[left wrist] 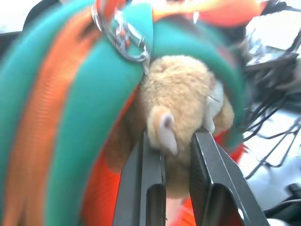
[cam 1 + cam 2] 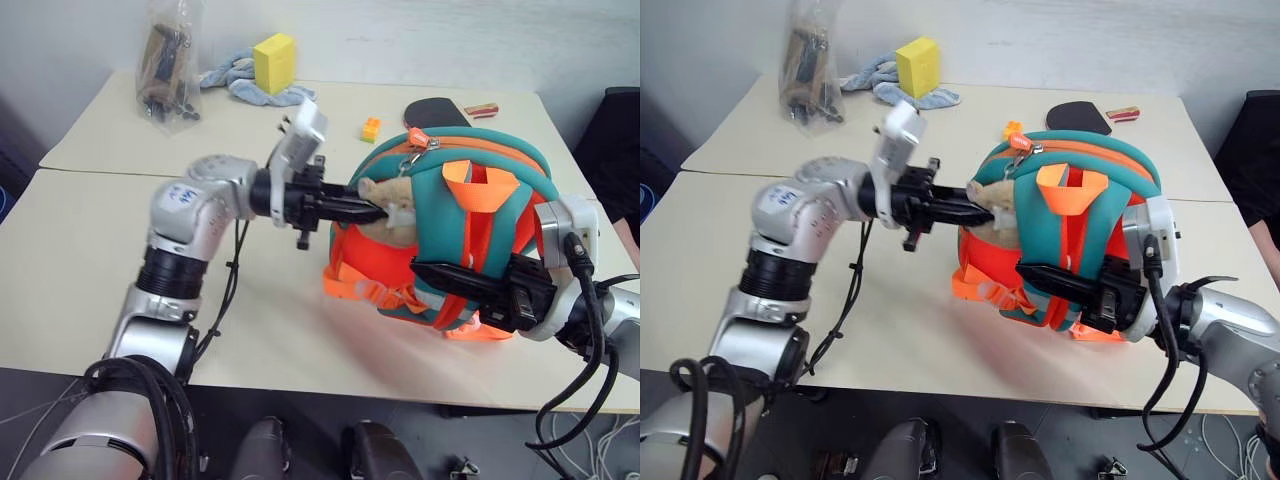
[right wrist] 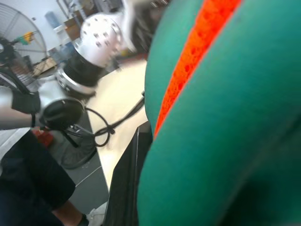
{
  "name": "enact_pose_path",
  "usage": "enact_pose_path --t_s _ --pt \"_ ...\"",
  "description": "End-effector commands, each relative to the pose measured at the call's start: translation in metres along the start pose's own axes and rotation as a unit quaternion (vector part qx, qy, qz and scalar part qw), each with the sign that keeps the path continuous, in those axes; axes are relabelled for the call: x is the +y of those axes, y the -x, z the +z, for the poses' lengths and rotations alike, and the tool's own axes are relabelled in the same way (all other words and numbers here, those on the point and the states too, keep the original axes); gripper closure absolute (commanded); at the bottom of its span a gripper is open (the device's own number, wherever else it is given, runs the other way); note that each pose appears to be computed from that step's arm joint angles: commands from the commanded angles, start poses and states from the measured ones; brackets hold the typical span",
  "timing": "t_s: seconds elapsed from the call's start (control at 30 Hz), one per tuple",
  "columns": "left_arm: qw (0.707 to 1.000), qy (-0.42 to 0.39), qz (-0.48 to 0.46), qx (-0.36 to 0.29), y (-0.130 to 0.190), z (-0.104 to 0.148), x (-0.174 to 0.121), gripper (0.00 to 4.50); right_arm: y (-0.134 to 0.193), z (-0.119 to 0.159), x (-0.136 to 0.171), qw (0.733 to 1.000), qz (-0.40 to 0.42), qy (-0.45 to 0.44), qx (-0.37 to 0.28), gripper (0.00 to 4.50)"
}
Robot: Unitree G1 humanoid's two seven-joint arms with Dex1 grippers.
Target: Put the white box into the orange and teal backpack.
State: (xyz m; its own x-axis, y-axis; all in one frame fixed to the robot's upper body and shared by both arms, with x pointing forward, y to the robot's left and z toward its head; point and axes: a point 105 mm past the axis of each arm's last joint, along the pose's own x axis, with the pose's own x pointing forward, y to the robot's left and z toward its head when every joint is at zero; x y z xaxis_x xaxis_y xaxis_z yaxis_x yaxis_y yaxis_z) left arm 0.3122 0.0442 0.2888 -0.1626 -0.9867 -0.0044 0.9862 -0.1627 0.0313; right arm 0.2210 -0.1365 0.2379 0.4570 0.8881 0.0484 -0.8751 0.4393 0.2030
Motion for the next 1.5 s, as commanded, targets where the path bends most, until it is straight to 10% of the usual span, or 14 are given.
enact_pose_path --t_s 0.03,0.5,0.97,1.4,1.5 --pt "0.999 -0.033 0.013 -0.034 0.041 0.041 -0.001 4.09 0.006 -0.002 0.003 1.0 -0.011 0.012 -0.008 4.5" --pt "0.952 -0.07 0.111 0.278 0.099 -0.09 0.042 4.09 0.01 -0.006 0.006 0.999 -0.028 0.015 -0.027 4.5" --pt "0.968 -0.045 0.104 0.223 0.05 -0.148 0.034 4.09 0.013 -0.02 -0.024 0.985 -0.136 0.1 0.021 4.5" --pt "0.974 0.043 0.136 0.175 0.152 -0.056 -0.016 0.0 0.152 0.024 -0.01 0.978 -0.183 0.065 0.077 0.03" --pt "0.976 0.036 0.144 0.159 0.162 -0.03 -0.032 0.0 0.182 0.04 -0.017 0.968 -0.233 0.075 0.058 0.03"
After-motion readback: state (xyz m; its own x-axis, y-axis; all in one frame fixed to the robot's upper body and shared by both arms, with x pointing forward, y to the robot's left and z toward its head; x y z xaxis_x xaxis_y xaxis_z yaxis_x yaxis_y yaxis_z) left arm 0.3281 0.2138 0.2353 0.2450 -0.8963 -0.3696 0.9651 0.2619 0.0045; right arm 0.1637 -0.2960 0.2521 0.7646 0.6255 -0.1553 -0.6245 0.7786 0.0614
